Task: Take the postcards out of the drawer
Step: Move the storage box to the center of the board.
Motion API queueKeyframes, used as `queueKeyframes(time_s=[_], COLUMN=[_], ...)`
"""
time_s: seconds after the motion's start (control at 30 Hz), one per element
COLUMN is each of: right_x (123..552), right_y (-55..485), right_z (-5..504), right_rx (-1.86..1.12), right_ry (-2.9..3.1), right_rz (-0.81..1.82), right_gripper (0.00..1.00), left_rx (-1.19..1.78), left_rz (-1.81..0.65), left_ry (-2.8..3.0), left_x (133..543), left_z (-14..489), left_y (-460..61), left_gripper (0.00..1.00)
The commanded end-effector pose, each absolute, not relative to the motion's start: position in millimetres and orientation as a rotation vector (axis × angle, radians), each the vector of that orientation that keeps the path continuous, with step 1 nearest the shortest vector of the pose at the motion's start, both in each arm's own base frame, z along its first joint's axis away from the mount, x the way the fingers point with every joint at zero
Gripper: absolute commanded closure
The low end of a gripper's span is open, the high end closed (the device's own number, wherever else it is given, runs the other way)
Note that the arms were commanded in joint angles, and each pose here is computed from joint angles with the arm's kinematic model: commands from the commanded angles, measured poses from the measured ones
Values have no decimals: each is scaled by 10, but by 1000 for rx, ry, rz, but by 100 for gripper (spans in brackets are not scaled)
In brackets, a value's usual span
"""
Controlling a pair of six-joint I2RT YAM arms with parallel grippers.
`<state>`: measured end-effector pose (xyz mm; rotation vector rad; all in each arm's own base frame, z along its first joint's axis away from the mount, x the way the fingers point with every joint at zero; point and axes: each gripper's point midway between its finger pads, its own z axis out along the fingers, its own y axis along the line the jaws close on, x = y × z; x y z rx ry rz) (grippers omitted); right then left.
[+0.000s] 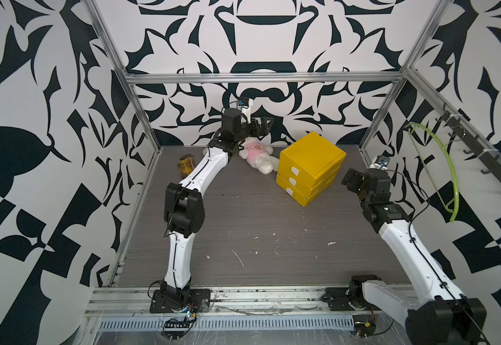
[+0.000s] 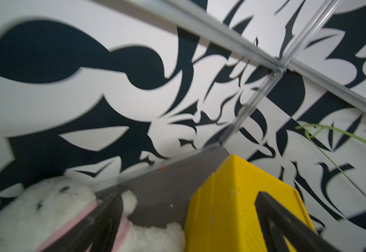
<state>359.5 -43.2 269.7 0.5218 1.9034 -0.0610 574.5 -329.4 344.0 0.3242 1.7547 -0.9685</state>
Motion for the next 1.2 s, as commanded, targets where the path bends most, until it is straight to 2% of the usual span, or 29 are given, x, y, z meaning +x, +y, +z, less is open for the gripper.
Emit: queueKeyframes(time_s=[0.0,0.27,0.43,0.87,1.17], right_x=[3803,4406,4658,4846,4888], right_y=[-302,-323,-311,-154,-14], right_z=[2935,3087,2974,2798,2693], right_rx=[508,554,557,533,488], right_ry=[1893,1841,1847,1851,1879], right_rz=[88,436,508,646,693], right_gripper=[2,0,1,6,9], left_rx=[396,374,427,477,528], left_rz=[-1240,-1521,-1635,-1714,-1774], left_ry=[1905,1966,2020,2102,2199], left_x=[5601,5523,5303,4994,4545], left_z=[3203,2816,2665,2495,2353], left_y=[-3610,-3880,-4086,-4321,-4443], left_gripper=[0,0,0,0,8])
